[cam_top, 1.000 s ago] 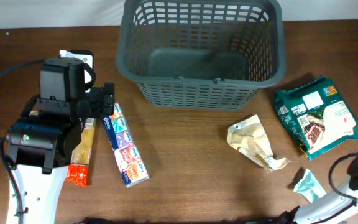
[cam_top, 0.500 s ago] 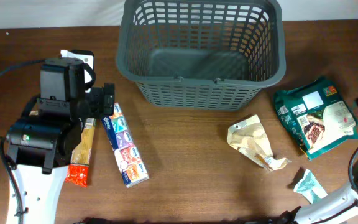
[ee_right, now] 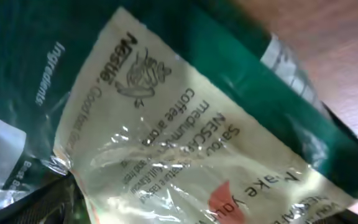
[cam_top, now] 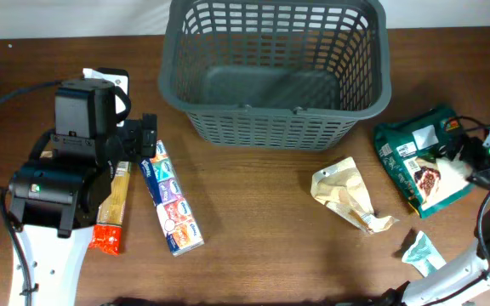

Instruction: Pack container

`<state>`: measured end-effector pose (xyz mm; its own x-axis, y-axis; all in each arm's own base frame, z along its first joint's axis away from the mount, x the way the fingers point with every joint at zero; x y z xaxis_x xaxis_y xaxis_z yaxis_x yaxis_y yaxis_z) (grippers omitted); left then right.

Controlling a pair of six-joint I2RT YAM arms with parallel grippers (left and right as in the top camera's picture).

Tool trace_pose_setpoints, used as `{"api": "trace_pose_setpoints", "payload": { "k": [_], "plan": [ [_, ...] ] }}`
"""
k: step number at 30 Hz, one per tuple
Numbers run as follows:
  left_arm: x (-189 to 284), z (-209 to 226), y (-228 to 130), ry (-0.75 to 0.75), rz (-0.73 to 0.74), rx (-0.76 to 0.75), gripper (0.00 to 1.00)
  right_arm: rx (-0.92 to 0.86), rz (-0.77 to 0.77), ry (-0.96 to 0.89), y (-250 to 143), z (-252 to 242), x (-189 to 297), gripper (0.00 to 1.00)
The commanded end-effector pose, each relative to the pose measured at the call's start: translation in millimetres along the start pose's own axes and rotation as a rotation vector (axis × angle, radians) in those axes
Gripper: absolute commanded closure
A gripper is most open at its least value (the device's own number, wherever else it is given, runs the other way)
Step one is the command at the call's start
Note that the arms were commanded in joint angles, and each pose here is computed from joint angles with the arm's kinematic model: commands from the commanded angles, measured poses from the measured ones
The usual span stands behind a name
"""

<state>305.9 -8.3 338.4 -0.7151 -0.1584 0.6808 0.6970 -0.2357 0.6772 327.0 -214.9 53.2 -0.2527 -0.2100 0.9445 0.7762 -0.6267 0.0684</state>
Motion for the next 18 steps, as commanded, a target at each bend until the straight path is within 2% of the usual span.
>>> {"api": "trace_pose_setpoints", "payload": {
  "k": [1, 11, 18],
  "plan": [
    [1, 1, 1, -0.005, -0.007, -0.015, 0.01, 0.095, 0.034, 0.037, -15, 11, -17, 0.01],
    [1, 0, 1, -0.007, -0.007, -0.015, 0.01, 0.082, -0.034, 0.034, -21, -1, -51, 0.01],
    [1, 0, 1, -0.007, -0.007, -0.015, 0.01, 0.040, -0.066, 0.034, -40, -11, -80, 0.01]
  ]
}}
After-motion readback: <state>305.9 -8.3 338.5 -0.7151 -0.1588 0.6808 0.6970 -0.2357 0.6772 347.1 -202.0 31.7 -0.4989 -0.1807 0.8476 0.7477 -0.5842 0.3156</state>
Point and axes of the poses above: each gripper's point midway between its finger pads, its own x axis back along the fingers, its own z axis along the line the jaws close on, y = z × x, the point moved 2 cm from there along x, back along the fingers, and after that the axes turned 6 degrees about -x, right-handed, at the moved point
